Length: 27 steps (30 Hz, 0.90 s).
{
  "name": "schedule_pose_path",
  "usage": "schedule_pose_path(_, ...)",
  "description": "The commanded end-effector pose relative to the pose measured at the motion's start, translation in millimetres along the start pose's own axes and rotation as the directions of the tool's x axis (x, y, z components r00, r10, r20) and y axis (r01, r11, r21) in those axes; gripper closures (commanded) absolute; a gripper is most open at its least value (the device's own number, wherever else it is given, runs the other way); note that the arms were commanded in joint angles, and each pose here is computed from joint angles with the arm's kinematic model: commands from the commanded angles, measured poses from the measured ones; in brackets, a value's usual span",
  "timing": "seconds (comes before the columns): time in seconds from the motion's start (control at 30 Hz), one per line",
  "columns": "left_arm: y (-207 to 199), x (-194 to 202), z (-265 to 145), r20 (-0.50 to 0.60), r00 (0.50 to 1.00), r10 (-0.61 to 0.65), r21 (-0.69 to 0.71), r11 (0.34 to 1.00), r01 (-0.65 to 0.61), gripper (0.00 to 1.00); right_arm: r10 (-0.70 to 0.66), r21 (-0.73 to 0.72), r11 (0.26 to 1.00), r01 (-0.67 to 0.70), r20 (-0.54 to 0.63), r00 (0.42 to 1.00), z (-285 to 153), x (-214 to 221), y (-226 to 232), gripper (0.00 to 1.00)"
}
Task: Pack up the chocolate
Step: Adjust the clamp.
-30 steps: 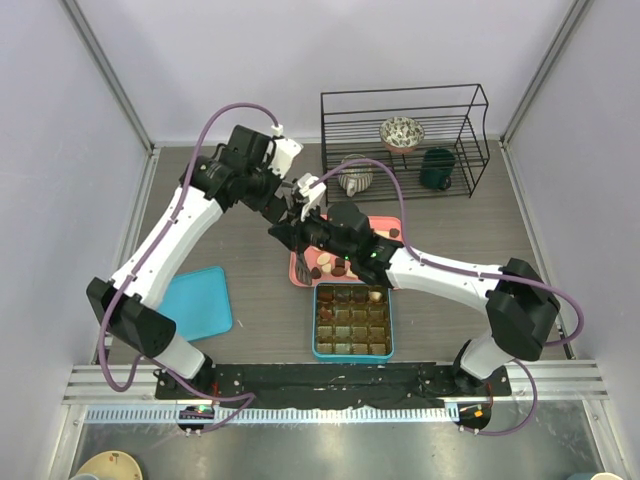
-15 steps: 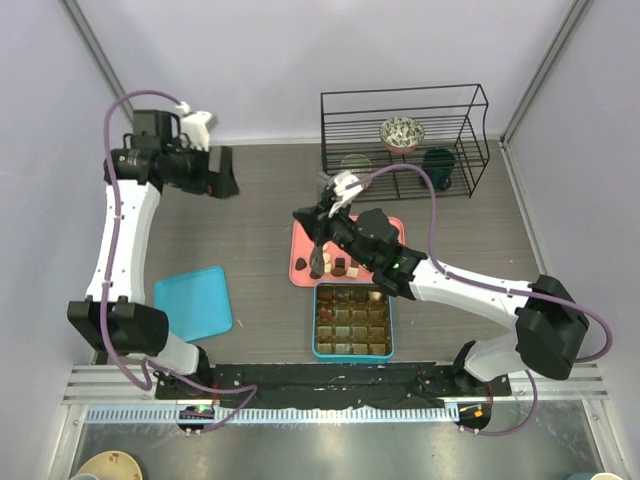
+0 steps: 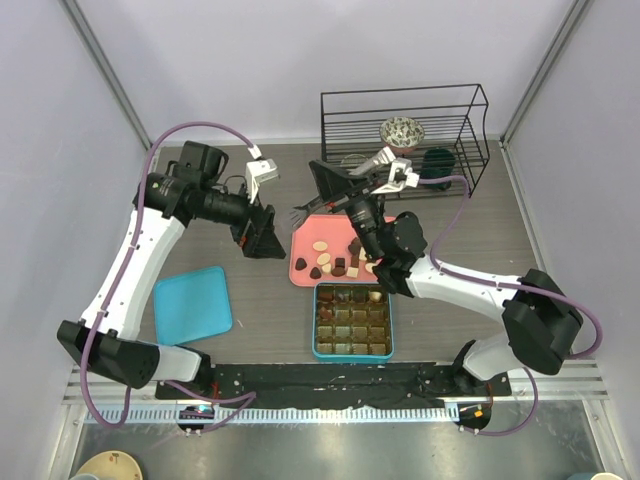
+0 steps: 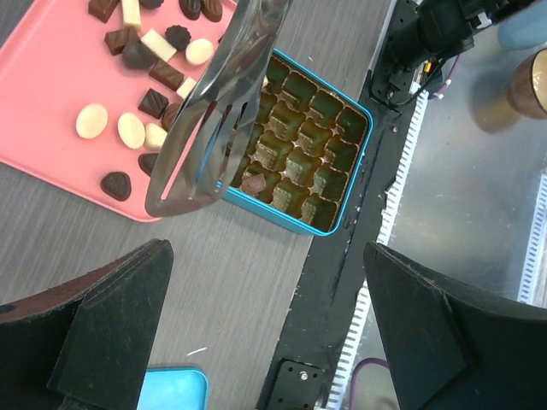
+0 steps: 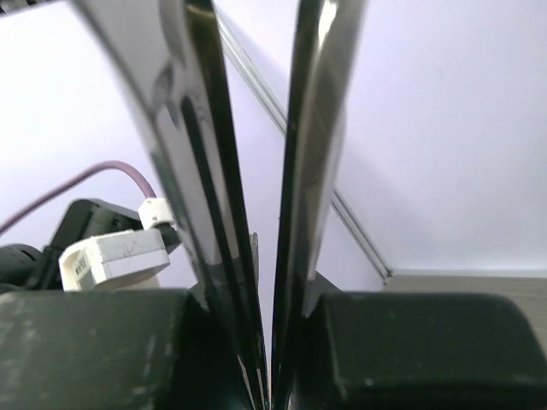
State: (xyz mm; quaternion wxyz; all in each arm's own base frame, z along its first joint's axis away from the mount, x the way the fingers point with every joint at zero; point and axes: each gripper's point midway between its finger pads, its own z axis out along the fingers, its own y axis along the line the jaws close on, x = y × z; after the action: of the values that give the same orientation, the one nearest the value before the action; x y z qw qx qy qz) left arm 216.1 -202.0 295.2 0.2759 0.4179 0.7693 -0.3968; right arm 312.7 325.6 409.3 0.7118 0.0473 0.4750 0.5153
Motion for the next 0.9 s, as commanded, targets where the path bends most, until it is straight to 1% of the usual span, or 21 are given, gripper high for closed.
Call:
schedule_pose_path(0.0, -6.2, -6.8, -5.0, 0.043, 0.994, 0.098, 0.016, 0.995, -0.098, 0.00, 0.187, -0.119, 0.978, -0.171, 0.145, 0.972, -5.3, -48.7, 28.4, 0.99)
schedule_pose_path(0.17, -9.1, -14.0, -5.8, 0.060, 0.993, 0.102, 0.033, 0.994, -0.105, 0.00, 0.250, -0.145, 0.961, -0.234, 0.101, 0.963, -10.2, -40.9, 31.6, 0.99)
schedule_pose_path(0.23, -10.3, -15.0, -6.3, 0.062, 0.992, 0.108, 0.034, 0.993, -0.110, 0.00, 0.258, -0.151, 0.958, -0.243, 0.089, 0.962, -10.9, -38.5, 31.8, 0.99)
schedule_pose_path(0.37, -0.1, -6.4, -5.9, 0.024, 0.993, 0.116, -0.005, 0.993, -0.116, 0.00, 0.255, -0.170, 0.956, -0.239, 0.078, 0.964, -11.8, -43.2, 36.9, 0.99)
schedule_pose_path(0.43, -3.8, -3.9, -5.8, 0.023, 0.993, 0.114, 0.011, 0.993, -0.114, 0.00, 0.250, -0.171, 0.956, -0.237, 0.061, 0.966, -10.8, -41.4, 36.5, 0.99)
schedule_pose_path(0.47, -6.9, -4.0, -5.8, 0.028, 0.993, 0.118, 0.027, 0.993, -0.118, 0.01, 0.259, -0.176, 0.953, -0.246, 0.055, 0.964, -10.1, -40.9, 37.7, 0.99)
schedule_pose_path(0.53, -16.4, -7.8, -5.7, 0.054, 0.992, 0.114, 0.076, 0.990, -0.118, 0.06, 0.296, -0.196, 0.939, -0.282, 0.047, 0.954, -7.9, -38.8, 40.2, 0.99)
schedule_pose_path(0.57, -19.8, -9.3, -6.1, 0.061, 0.992, 0.112, 0.093, 0.989, -0.118, 0.14, 0.310, -0.205, 0.933, -0.295, 0.046, 0.950, -6.9, -38.7, 40.8, 0.99)
schedule_pose_path(0.63, -27.2, -14.7, -8.2, 0.071, 0.991, 0.111, 0.137, 0.983, -0.120, 0.24, 0.349, -0.232, 0.915, -0.330, 0.046, 0.936, -4.4, -36.6, 42.1, 0.99)
schedule_pose_path(0.67, -33.3, -11.1, -9.3, 0.049, 0.996, 0.079, 0.168, 0.982, -0.086, 0.35, 0.353, -0.245, 0.910, -0.333, 0.038, 0.935, -4.0, -34.3, 44.0, 0.99)
schedule_pose_path(0.7, -36.3, -16.1, -13.0, 0.058, 0.992, 0.113, 0.178, 0.976, -0.121, 0.42, 0.360, -0.262, 0.904, -0.337, 0.042, 0.932, -3.8, -35.7, 46.4, 0.99)
schedule_pose_path(0.73, -37.1, -16.9, -9.7, 0.048, 0.995, 0.090, 0.222, 0.970, -0.099, 0.48, 0.367, -0.263, 0.900, -0.346, 0.031, 0.930, -3.0, -30.1, 45.6, 0.99)
schedule_pose_path(0.77, -46.1, -8.6, -12.4, 0.005, 0.999, 0.039, 0.264, 0.964, -0.039, 0.66, 0.378, -0.277, 0.894, -0.353, 0.043, 0.925, -3.0, -33.3, 46.7, 0.99)
schedule_pose_path(0.8, -47.1, -8.1, -13.2, 0.005, 0.998, 0.068, 0.285, 0.956, -0.067, 0.72, 0.382, -0.281, 0.892, -0.354, 0.047, 0.923, -3.3, -33.1, 45.8, 0.99)
schedule_pose_path(0.83, -49.5, -10.4, -14.9, -0.002, 0.998, 0.070, 0.301, 0.951, -0.066, 0.79, 0.384, -0.279, 0.891, -0.357, 0.045, 0.922, -3.1, -29.0, 43.8, 0.99)
schedule_pose_path(0.87, -46.4, -8.8, -11.3, -0.026, 0.999, 0.030, 0.318, 0.948, -0.020, 0.86, 0.392, -0.286, 0.887, -0.363, 0.049, 0.919, -3.1, -30.5, 44.2, 0.99)
